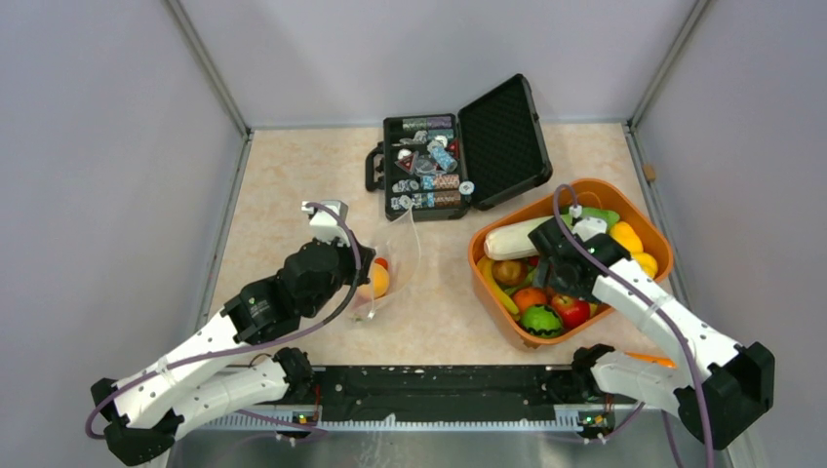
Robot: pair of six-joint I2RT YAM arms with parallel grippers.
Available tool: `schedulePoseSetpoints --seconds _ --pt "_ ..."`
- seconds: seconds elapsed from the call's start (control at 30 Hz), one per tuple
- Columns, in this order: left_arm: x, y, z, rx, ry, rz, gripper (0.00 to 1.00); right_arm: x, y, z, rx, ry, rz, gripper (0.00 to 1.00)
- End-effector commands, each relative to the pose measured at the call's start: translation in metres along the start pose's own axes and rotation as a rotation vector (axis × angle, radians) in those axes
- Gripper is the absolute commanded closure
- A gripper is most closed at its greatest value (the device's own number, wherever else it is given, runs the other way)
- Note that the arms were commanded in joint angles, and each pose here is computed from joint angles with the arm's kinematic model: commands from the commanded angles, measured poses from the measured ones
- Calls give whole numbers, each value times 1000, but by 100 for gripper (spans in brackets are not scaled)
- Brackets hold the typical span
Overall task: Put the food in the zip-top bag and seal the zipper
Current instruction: Pick up the fake fruit from the bin.
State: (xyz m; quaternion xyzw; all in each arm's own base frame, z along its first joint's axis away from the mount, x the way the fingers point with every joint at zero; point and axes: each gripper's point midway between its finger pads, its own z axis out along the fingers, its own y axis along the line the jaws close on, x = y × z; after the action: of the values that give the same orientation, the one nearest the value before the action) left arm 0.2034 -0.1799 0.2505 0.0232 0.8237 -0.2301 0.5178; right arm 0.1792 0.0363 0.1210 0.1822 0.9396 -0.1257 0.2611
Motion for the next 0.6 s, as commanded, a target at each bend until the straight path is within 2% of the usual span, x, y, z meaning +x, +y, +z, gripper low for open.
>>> schedulePoseSetpoints --seconds 0.0,0.23,0.37,0.47,0.57 --pt "-8 0 0 1 -36 -18 100 1 4 -11 -65 24 30 14" --pt "-7 0 0 1 -31 1 100 22 12 5 -62 95 57 15" --pt "-8 3 -2 -10 -37 1 100 31 20 11 -98 118 70 24" --pt "-9 5 -3 -14 -44 1 100 26 16 9 -81 96 81 38" --pt "-8 5 -2 -17 -41 7 100 19 26 6 -127 83 97 47"
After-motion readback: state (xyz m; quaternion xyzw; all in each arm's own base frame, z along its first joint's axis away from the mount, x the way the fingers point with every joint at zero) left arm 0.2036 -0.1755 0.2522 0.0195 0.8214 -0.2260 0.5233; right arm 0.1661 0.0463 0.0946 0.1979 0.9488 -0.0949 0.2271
